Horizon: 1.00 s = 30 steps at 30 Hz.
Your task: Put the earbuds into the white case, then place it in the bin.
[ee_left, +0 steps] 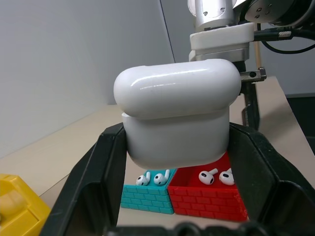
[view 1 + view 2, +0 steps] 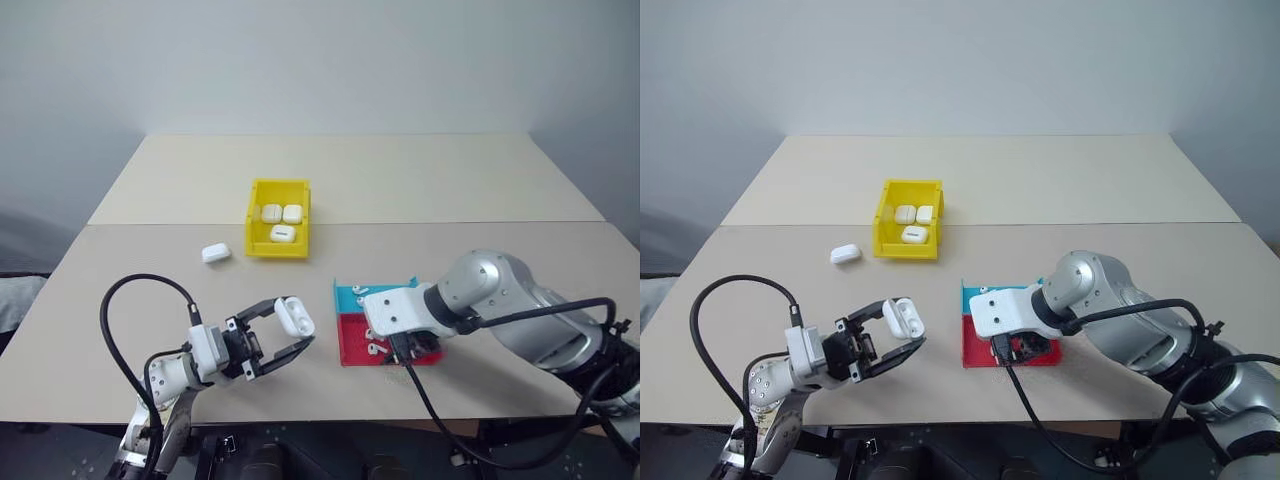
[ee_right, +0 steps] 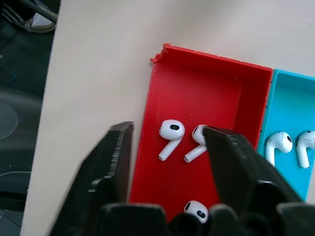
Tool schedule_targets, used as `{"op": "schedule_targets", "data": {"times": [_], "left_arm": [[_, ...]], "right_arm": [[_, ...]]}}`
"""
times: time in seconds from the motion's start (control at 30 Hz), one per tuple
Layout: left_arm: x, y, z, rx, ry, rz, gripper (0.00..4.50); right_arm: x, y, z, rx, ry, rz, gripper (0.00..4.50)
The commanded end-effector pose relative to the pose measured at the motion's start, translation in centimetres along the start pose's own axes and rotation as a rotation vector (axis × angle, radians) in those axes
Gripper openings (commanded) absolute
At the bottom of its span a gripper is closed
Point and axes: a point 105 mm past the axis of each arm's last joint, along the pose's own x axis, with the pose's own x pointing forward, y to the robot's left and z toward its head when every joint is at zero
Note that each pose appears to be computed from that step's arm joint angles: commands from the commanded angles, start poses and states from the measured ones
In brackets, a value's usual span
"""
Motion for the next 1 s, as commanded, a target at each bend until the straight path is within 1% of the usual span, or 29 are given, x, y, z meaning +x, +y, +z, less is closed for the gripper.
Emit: {"op": "schedule_targets", "data": {"times": [0.03, 0.3, 0.4, 0.47, 0.53, 0.63, 0.93, 1.0], "left_arm": [[0.2, 0.0, 1.1, 0.033, -0.022, 0.007, 2.79], [0.3, 0.0, 0.7, 0.033, 0.005, 0.017, 2.79], [0.4, 0.0, 0.7, 0.035, 0.005, 0.015, 2.79], [0.3, 0.0, 0.5, 0.025, 0.036, 0.017, 2.79], [0.4, 0.0, 0.6, 0.034, 0.019, 0.016, 2.79], [0.2, 0.1, 0.3, 0.023, 0.055, 0.025, 2.79], [0.4, -0.2, 0.3, 0.020, 0.051, 0.025, 2.79], [0.3, -0.2, 0.1, 0.012, 0.071, 0.032, 2.79]], "right_arm": [[-0.3, -0.5, 0.1, -0.007, 0.023, -0.030, 2.34], [0.8, -0.6, -0.8, 0.042, 0.058, -0.023, 2.34], [1.0, -0.5, -0.9, 0.052, 0.064, -0.014, 2.34], [1.1, -0.3, -1.0, 0.054, 0.066, -0.003, 2.34], [1.3, -0.3, -1.1, 0.062, 0.069, -0.002, 2.34], [1.5, -0.4, -1.2, 0.072, 0.075, 0.000, 2.34], [2.0, -0.2, -1.3, 0.079, 0.084, 0.017, 2.34], [2.1, -0.3, -1.3, 0.081, 0.083, 0.017, 2.34]]}}
